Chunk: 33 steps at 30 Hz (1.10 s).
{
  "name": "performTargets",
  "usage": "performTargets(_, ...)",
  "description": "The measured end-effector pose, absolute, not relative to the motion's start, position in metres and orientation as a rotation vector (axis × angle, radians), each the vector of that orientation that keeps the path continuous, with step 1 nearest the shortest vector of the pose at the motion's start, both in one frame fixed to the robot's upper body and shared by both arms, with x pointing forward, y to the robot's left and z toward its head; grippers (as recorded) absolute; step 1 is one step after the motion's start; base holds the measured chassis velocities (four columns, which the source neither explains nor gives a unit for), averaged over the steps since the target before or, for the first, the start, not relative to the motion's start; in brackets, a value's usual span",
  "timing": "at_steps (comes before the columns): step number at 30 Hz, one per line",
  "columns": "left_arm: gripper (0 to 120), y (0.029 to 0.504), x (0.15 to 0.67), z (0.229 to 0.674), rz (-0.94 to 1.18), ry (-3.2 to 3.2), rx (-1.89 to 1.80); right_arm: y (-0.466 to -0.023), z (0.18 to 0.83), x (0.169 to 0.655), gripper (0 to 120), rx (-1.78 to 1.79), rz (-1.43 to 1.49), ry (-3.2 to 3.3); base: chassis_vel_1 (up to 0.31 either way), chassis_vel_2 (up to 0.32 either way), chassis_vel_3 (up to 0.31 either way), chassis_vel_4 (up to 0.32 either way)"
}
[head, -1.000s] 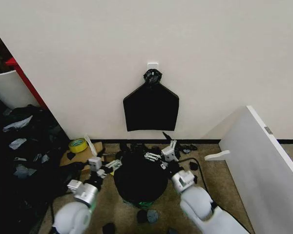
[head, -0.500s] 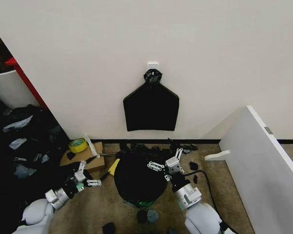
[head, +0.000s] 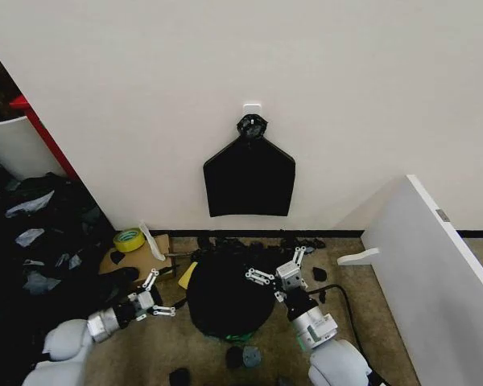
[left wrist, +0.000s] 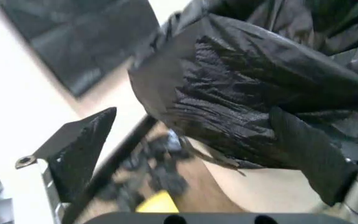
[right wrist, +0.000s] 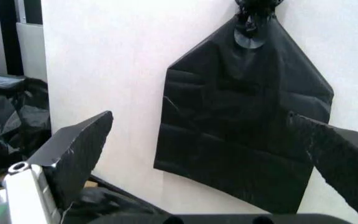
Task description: Place the garbage bag over the trash bin.
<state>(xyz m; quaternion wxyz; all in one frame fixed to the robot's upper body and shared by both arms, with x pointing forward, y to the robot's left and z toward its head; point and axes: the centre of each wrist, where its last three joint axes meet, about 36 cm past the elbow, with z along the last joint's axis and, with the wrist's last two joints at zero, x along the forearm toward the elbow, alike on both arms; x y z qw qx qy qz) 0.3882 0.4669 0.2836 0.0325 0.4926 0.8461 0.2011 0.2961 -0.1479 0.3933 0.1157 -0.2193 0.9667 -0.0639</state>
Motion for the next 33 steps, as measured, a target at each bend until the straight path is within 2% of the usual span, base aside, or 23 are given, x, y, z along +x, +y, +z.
performTargets(5,98,0.481,0.391,0.278,0.254,2.668,1.542,-0.146,0.394,0.297,100,-0.645,-0.183,2.828,0.000,0.000,0.000,0.000)
performTargets(6,98,0.481,0.391,0.278,0.254,2.668,1.542,-0.146,0.394,0.297,100,-0.645,-0.183,2.828,0.000,0.000,0.000,0.000)
performTargets(12,98,0.451,0.401,0.270,-0.104,2.621,1.497,-0.146,0.393,0.297,100,-0.642,-0.185,2.831,0.000,0.000,0.000,0.000)
performTargets(21,97,0.460,0.401,0.261,-0.158,2.643,1.623,-0.152,0.394,0.299,100,-0.623,-0.196,2.834,0.000,0.000,0.000,0.000)
performTargets(25,95,0.448,0.377,0.227,-0.287,2.721,1.689,-0.150,0.395,0.300,100,-0.624,-0.188,2.830,0.000,0.000,0.000,0.000)
performTargets(33,94,0.420,0.373,0.199,-0.300,2.728,1.781,-0.149,0.396,0.298,100,-0.628,-0.184,2.830,0.000,0.000,0.000,0.000)
